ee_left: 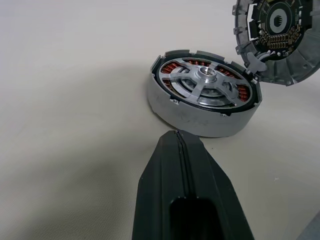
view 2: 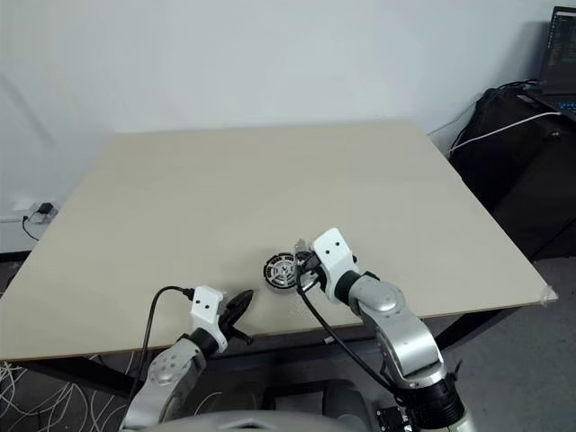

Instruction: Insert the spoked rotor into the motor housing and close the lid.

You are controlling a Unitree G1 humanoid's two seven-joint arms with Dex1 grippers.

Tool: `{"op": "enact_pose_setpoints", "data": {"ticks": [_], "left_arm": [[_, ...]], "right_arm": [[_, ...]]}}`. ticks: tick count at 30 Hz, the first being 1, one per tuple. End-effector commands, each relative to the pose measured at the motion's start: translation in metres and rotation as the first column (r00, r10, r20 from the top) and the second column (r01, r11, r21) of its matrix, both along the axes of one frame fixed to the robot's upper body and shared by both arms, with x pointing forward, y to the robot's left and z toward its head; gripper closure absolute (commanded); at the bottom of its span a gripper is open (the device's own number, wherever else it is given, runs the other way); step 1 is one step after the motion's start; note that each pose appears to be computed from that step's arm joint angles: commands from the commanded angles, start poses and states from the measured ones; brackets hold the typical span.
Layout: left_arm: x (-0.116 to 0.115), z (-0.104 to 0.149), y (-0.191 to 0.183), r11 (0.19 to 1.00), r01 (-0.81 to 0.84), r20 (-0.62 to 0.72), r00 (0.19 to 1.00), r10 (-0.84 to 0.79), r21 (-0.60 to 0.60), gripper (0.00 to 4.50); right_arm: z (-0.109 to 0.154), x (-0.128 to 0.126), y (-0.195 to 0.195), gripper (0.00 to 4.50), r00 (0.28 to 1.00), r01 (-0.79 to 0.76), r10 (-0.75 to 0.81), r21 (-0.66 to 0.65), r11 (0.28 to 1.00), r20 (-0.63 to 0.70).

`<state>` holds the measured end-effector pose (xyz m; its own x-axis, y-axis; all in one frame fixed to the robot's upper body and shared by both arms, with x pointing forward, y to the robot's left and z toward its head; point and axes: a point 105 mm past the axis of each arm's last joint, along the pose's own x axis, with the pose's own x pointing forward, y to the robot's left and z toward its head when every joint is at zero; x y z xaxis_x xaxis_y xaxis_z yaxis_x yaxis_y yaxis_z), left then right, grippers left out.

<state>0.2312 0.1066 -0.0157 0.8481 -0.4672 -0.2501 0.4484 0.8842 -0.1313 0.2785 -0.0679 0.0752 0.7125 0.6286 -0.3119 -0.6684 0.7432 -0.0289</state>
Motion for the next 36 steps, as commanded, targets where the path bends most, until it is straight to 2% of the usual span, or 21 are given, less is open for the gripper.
{"op": "enact_pose_setpoints", "data": {"ticks": [1, 14, 36], "left_arm": [[0.008, 0.016, 0.000, 1.000, -0.007, 0.064, 0.998, 0.007, -0.006, 4.50], [0.011, 0.020, 0.003, 1.000, -0.022, 0.082, 0.996, 0.021, 0.000, 4.50], [0.013, 0.022, 0.001, 1.000, -0.024, 0.092, 0.995, 0.025, -0.008, 4.50]], "right_arm": [[0.012, 0.005, 0.004, 4.46, 0.999, -0.008, 0.007, 0.020, 1.000, 0.053], [-0.002, 0.007, 0.024, 4.46, 0.999, -0.037, 0.037, 0.049, 0.998, 0.004], [-0.055, 0.025, 0.052, 4.46, 0.990, -0.063, 0.064, 0.012, 0.998, -0.125]]}}
